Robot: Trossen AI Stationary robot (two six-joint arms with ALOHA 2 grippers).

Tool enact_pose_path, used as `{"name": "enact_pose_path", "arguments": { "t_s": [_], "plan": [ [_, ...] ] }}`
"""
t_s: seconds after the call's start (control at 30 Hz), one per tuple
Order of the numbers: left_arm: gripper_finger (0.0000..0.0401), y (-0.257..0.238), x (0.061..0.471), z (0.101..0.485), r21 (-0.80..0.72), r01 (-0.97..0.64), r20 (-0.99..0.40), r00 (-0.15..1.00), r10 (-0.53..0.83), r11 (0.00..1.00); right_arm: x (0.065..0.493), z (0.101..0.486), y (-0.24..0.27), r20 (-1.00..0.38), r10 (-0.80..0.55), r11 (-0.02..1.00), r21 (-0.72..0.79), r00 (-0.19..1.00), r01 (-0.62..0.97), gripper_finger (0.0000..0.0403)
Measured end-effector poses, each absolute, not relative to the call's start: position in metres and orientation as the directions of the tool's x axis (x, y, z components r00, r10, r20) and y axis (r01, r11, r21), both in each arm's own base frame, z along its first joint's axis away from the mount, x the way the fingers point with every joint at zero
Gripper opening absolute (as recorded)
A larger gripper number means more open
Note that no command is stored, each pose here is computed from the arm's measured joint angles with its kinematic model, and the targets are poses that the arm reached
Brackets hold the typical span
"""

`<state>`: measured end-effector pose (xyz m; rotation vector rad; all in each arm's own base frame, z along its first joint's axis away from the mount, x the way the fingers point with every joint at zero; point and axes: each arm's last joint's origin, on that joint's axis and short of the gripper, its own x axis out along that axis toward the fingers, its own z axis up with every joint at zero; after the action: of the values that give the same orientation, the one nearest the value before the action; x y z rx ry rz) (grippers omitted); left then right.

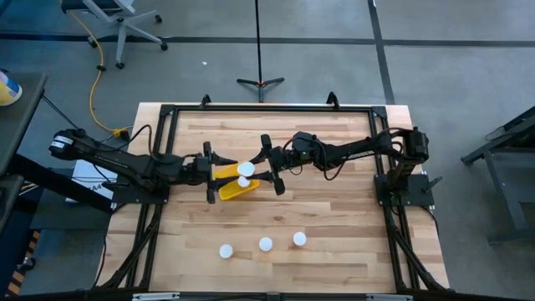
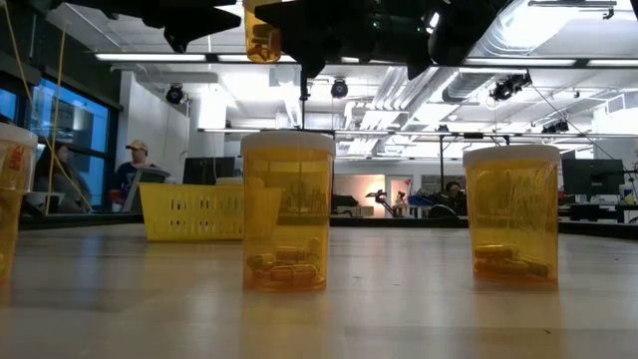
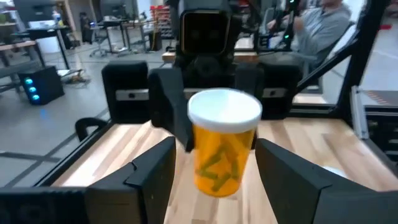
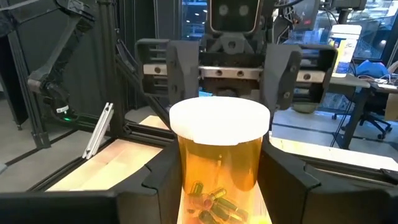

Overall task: Pick and place pill bottles into a basket
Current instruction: Put the orange pill bottle into the yellow basket

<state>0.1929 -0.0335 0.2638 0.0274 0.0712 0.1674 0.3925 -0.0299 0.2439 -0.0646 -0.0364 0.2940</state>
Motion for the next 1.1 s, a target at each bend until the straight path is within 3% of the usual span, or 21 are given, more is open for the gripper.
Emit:
{"name": "enact_pose_path", "arguments": {
  "t_s": [0.67, 1.1],
  "plan": [
    [0.026, -0.036, 0.204, 0.262, 0.036, -0.174, -0.032, 0.984, 0.175, 0.984, 0.392, 0.245, -0.03, 0.032, 0.297, 0.953, -0.074, 0.954, -0.294, 0.0169],
    [0.0373, -0.036, 0.211, 0.258, 0.033, -0.216, -0.022, 0.976, 0.216, 0.976, 0.392, 0.245, -0.03, 0.038, 0.299, 0.952, -0.076, 0.953, -0.296, 0.017]
  ]
}}
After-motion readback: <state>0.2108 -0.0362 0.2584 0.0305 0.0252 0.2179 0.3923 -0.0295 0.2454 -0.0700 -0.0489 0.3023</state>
